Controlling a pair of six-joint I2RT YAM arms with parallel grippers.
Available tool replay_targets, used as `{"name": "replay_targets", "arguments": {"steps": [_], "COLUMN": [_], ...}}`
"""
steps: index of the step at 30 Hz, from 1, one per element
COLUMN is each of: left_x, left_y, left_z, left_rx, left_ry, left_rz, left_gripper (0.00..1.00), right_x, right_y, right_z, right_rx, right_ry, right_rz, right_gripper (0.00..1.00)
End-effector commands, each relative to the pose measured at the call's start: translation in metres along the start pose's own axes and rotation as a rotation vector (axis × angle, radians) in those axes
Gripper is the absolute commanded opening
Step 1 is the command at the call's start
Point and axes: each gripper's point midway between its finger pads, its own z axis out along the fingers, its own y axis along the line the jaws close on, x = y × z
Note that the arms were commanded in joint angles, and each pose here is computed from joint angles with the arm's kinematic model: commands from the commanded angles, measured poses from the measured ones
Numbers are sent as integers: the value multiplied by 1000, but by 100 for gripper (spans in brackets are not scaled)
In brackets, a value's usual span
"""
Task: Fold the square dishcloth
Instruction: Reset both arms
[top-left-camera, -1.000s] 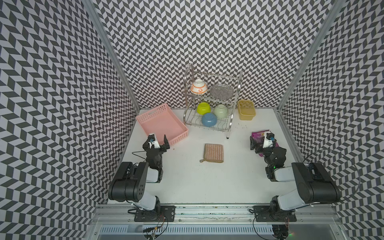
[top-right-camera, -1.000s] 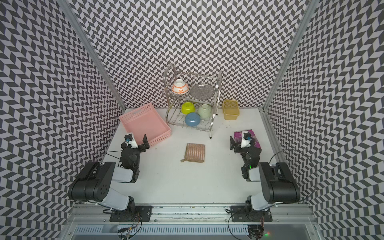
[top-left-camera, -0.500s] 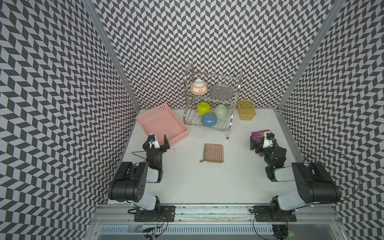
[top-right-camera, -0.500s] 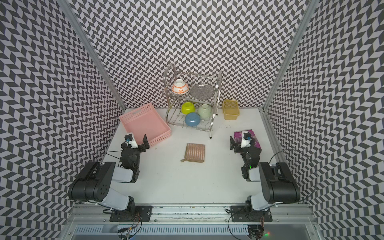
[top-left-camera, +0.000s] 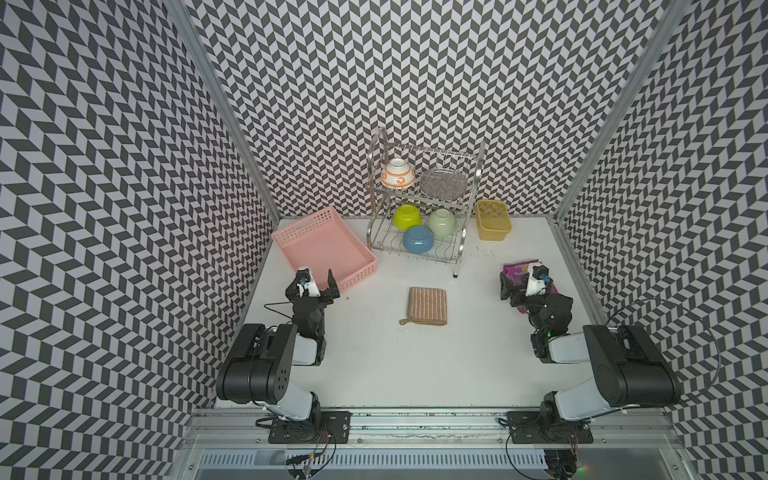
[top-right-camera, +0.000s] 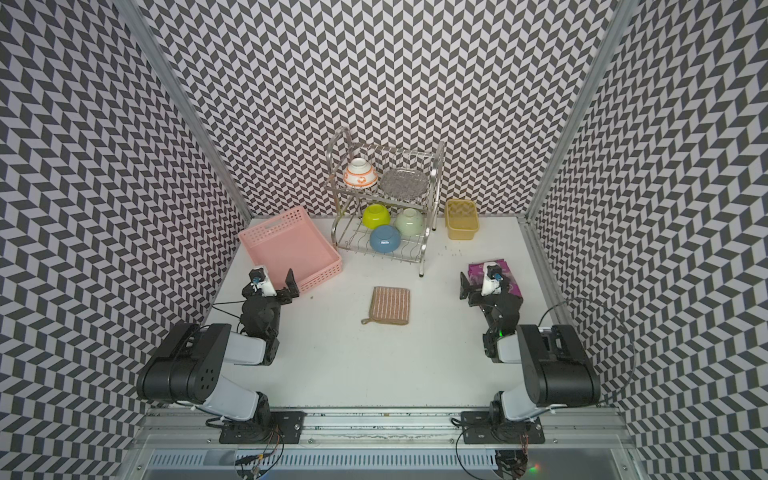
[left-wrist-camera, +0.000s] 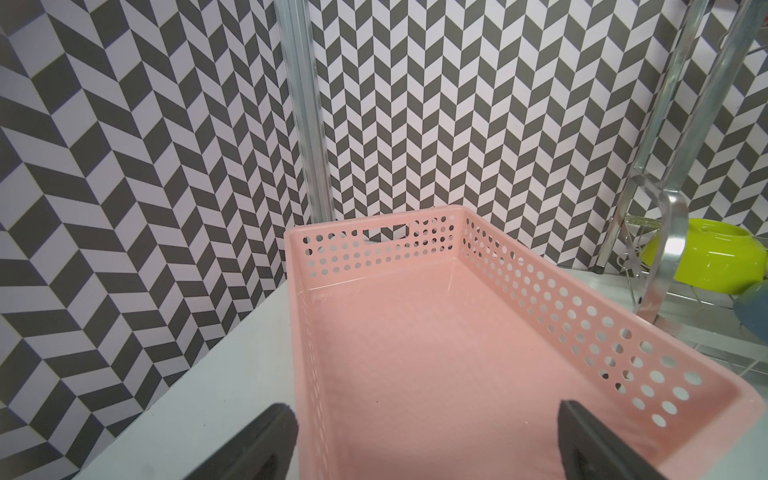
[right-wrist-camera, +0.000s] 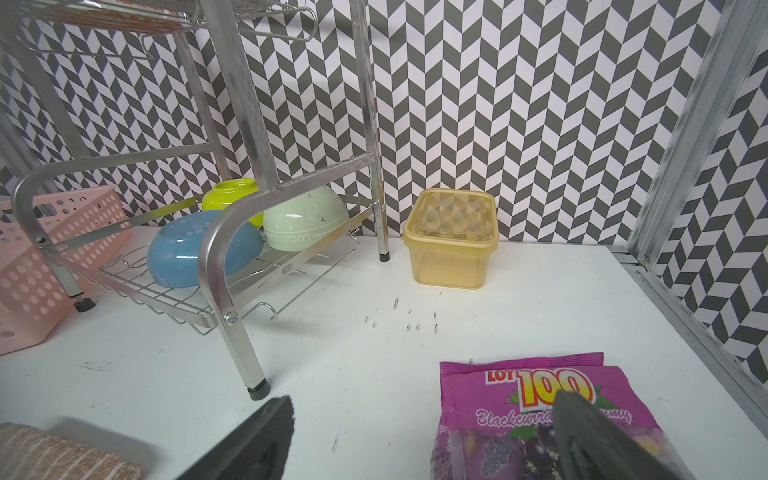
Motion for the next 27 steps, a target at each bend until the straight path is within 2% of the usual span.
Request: {"name": "replay_targets", "arguments": {"steps": [1,18,23,25,27], "left_x": [0,0,0,0,0], "left_y": [-3,-3,-3,-3,-3], "left_z": [1,0,0,0,0], "left_rx": [11,11,11,11,11], "left_ry": [1,0,0,0,0], "left_rz": [2,1,2,2,1], "left_gripper": [100,100,100,100,100], "right_x": [-8,-10,-10,-10,-7], "right_y": [1,2,25,16,-9], "right_z": [2,1,-23,-24,-16], "right_rx": [-7,-14,-121,-68,67], "right_ry": [-31,-39,-91,-92,-67], "right_rz": [-14,-20,-80,-46,21], "right_gripper": [100,100,100,100,100]}}
